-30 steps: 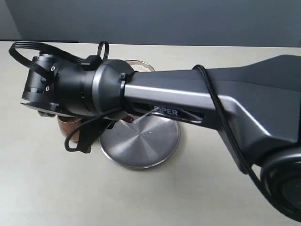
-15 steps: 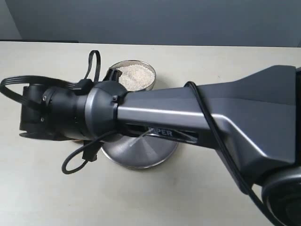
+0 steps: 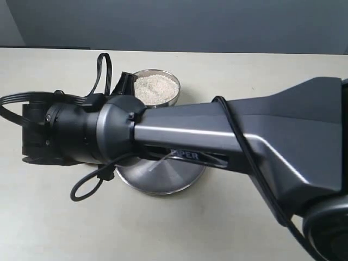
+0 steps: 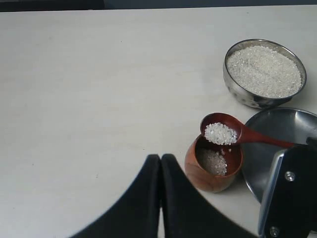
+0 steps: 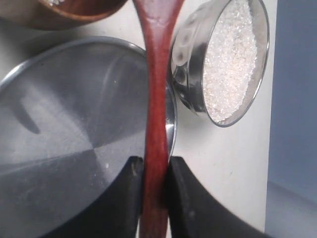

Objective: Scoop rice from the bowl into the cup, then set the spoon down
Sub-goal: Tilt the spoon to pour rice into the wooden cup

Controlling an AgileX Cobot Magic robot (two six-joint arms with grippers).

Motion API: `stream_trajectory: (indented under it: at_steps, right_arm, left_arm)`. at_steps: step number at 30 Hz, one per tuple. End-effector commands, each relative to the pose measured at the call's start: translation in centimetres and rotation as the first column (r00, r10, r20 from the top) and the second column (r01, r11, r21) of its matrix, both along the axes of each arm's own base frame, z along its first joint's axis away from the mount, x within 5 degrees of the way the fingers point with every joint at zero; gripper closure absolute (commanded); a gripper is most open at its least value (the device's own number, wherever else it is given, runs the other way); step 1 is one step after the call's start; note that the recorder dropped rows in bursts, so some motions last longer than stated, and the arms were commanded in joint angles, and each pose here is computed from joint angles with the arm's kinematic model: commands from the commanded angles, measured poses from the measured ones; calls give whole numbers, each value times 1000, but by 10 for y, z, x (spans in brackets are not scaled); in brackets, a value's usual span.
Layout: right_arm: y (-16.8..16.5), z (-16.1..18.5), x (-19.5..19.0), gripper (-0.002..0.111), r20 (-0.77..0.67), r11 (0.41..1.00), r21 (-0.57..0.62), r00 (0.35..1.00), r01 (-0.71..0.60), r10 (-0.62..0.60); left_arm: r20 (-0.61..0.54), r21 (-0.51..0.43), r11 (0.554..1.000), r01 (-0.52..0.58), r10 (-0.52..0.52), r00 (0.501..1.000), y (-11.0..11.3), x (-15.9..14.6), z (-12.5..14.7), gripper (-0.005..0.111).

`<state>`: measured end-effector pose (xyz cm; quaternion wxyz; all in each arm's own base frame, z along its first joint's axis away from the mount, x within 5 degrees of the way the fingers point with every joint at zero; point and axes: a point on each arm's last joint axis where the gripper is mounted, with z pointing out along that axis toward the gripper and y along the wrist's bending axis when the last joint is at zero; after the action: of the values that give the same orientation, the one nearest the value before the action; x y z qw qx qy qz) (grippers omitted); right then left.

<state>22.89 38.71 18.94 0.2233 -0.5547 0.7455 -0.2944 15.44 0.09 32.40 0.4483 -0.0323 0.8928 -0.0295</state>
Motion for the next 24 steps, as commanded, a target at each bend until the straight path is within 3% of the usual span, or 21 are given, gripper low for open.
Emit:
stream_trajectory:
  at_steps: [1, 24]
  right_arm:
    - [-1, 4, 1, 109, 17, 1000, 3, 1000, -3, 3]
    - [2, -17, 3, 109, 9, 997, -67, 1000, -27, 28]
  left_arm:
    - [1, 1, 1000, -3, 3, 1000, 0, 1, 0, 106]
    - [3, 2, 1000, -2, 2, 1000, 0, 1, 0, 106]
